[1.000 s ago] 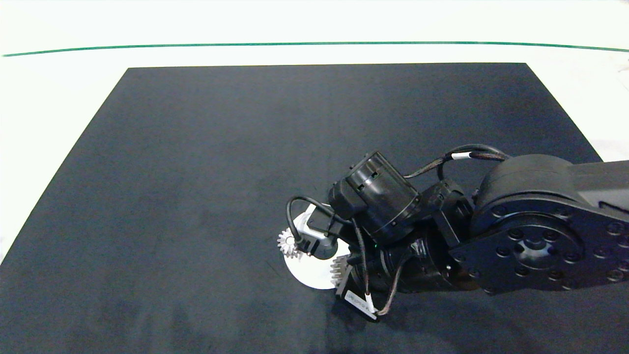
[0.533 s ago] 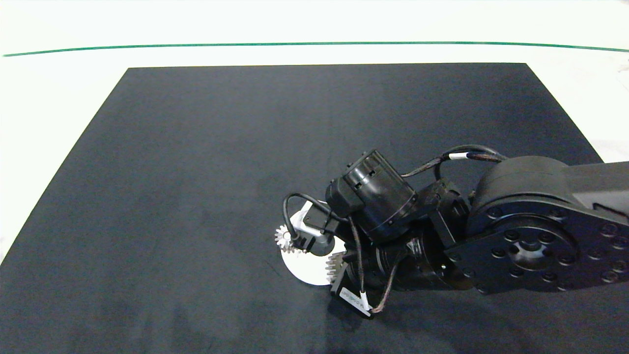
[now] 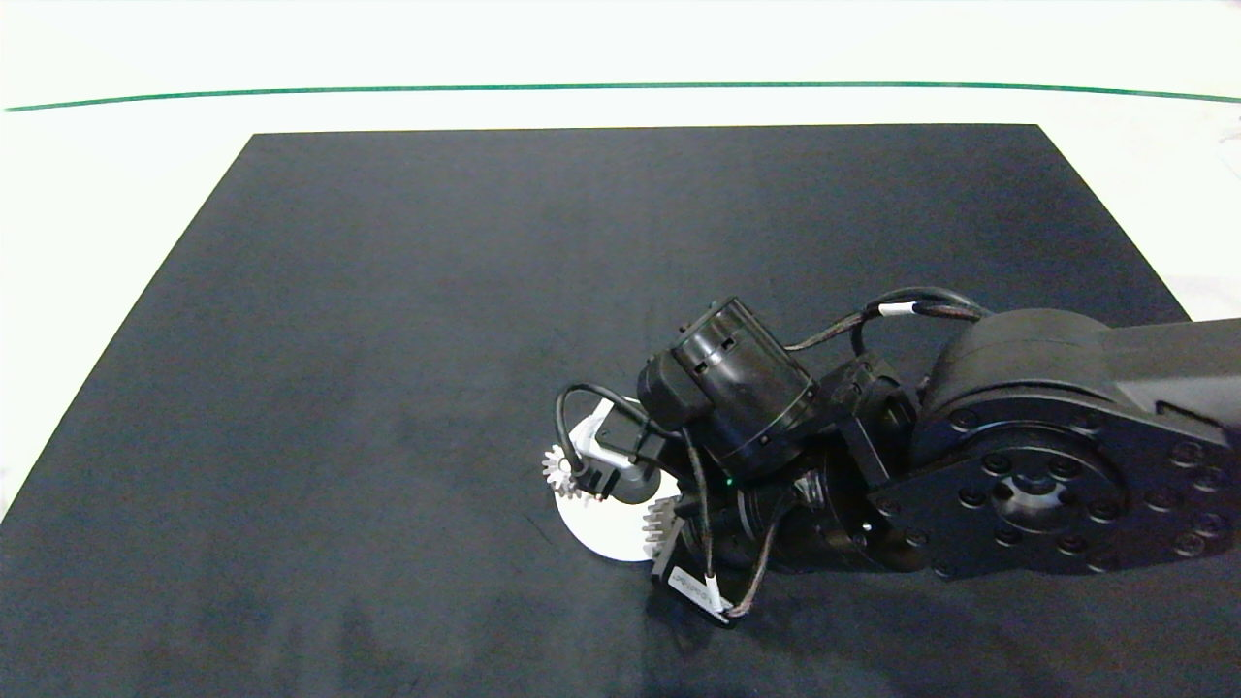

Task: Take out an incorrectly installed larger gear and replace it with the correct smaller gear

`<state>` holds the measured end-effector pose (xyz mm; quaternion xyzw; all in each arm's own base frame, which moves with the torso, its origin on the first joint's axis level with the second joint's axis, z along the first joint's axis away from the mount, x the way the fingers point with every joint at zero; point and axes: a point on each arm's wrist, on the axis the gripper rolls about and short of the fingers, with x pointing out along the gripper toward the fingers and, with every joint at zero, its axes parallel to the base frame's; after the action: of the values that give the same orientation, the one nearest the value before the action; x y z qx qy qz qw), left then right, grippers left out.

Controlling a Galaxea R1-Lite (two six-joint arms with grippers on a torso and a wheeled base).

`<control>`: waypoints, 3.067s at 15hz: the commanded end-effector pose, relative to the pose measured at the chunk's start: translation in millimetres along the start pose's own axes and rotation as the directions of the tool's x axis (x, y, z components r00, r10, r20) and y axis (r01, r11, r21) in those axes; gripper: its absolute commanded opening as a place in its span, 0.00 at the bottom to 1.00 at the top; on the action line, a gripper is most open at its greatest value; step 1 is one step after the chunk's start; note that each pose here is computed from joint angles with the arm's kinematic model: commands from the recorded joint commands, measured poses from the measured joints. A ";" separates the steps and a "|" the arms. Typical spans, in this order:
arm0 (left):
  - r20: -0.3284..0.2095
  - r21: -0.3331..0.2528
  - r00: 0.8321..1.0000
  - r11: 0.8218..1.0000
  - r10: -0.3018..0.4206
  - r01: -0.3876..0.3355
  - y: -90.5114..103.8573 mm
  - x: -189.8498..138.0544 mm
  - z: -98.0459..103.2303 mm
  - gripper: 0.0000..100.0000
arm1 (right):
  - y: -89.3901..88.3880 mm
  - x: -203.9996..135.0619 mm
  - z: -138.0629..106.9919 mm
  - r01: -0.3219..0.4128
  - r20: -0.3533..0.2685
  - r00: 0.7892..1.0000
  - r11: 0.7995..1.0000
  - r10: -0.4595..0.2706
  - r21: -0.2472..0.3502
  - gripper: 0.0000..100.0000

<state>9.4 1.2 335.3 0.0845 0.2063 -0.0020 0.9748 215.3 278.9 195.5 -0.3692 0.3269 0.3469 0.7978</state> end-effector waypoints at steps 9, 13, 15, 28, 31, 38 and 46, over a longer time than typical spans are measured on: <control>-0.008 0.002 1.000 1.000 -0.001 0.001 -0.1 0.5 -0.7 1.00 | -8.8 -15.1 13.6 -0.014 -0.065 0.998 0.997 0.008 -0.078 0.31; -0.008 0.002 1.000 1.000 -0.001 0.001 -0.1 0.5 -0.7 1.00 | -9.2 -9.7 19.7 -0.030 -0.104 0.994 0.994 0.019 -0.108 0.31; -0.008 0.002 1.000 1.000 -0.001 0.001 -0.1 0.5 -0.7 1.00 | -8.4 -8.9 19.6 -0.041 -0.128 0.991 0.993 0.026 -0.114 0.31; -0.008 0.003 1.000 1.000 -0.002 0.002 -0.1 0.5 -0.7 1.00 | -5.1 11.4 24.9 -0.048 -0.151 0.988 0.992 0.030 -0.120 0.31; -0.008 0.003 1.000 1.000 -0.002 0.002 -0.1 0.5 -0.7 1.00 | -5.3 9.1 25.5 -0.047 -0.145 0.989 0.992 0.029 -0.121 0.31; -0.011 0.003 1.000 1.000 -0.002 0.002 -0.2 0.8 -1.1 1.00 | -5.1 -7.5 28.8 -0.039 -0.096 0.995 0.993 0.028 -0.113 0.31; -0.009 0.003 1.000 1.000 -0.002 0.002 -0.2 0.8 -0.9 1.00 | 5.2 -1.4 36.0 -0.034 -0.049 0.998 0.996 0.030 -0.081 0.31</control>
<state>9.7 1.2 334.6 0.0852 0.2082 -0.0029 0.9744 220.4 310.6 214.4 -0.4011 0.3348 0.3649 0.7707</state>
